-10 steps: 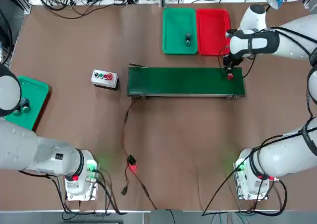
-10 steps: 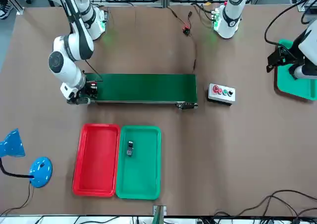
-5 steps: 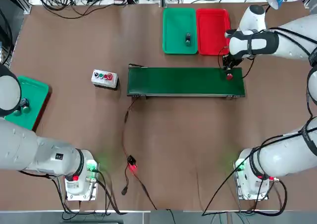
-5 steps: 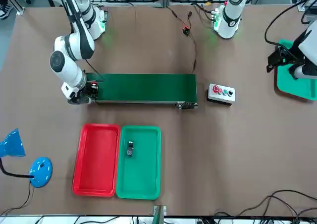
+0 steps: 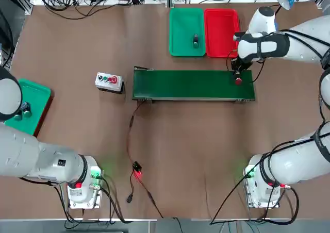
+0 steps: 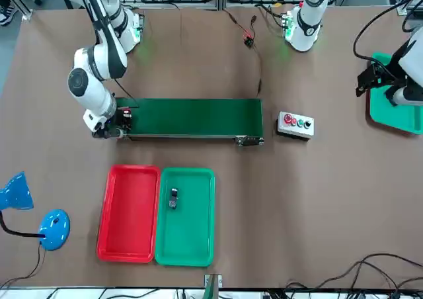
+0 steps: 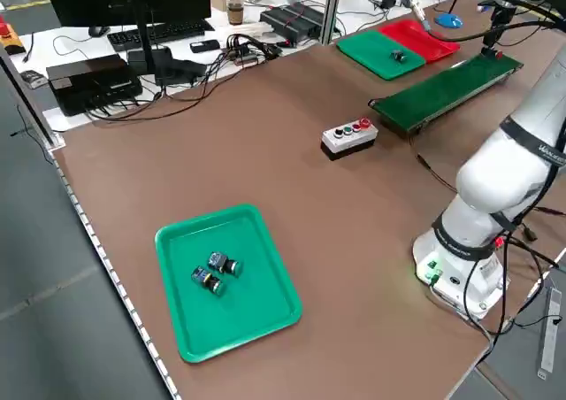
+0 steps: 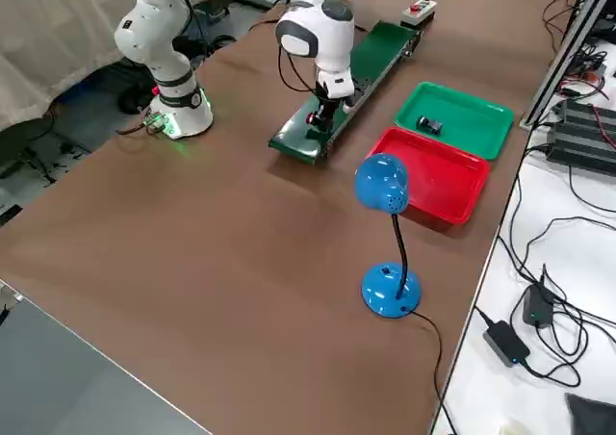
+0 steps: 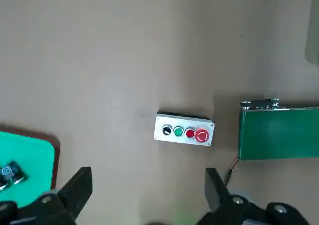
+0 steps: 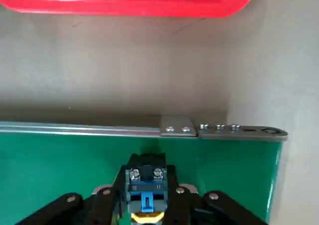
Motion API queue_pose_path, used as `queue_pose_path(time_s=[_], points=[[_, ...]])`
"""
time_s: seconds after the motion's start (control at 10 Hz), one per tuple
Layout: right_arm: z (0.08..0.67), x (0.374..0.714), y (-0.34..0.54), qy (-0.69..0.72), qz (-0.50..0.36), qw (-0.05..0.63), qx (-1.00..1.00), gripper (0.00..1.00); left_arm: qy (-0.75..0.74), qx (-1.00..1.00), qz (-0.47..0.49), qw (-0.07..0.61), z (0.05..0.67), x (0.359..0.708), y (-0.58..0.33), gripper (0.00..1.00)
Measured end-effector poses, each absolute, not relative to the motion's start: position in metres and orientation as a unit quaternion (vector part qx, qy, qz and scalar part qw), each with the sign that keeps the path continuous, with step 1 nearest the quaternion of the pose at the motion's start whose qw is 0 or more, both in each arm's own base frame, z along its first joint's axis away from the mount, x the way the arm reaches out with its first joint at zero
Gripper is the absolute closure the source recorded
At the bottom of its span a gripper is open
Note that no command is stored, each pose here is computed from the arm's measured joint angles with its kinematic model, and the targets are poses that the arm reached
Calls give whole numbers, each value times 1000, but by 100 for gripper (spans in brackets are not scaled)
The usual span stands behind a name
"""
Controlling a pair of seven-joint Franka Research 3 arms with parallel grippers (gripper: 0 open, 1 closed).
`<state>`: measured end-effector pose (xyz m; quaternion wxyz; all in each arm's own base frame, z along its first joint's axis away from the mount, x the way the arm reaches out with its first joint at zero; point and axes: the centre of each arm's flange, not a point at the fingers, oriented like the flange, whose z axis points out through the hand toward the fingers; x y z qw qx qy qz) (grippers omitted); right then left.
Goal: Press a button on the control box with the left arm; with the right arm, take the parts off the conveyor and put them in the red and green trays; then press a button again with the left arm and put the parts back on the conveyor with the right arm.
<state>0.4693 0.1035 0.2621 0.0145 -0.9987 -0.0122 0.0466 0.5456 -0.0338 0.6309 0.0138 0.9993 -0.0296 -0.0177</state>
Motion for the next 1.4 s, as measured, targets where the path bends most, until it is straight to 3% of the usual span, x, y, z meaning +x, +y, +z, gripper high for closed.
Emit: queue_pose_path(time_s=[0.3,0.6,0.8,1.0,1.2,1.4], points=[[256,466,108,-17,53,13,-998,66,-30,999,-18,14,631,546,-34,0],[255,465,108,-17,56,12,-998,56,-31,999,-18,14,631,546,-35,0],[262,471,111,-20,63,12,-998,28,-31,999,-18,14,631,545,-35,0],[322,511,126,-28,66,17,-997,0,-31,999,-18,14,631,545,-35,0],[393,560,156,-13,15,29,-999,0,-31,999,-18,14,631,546,-35,0],[397,603,209,46,-12,36,-998,0,-31,999,-18,14,631,546,-35,0]])
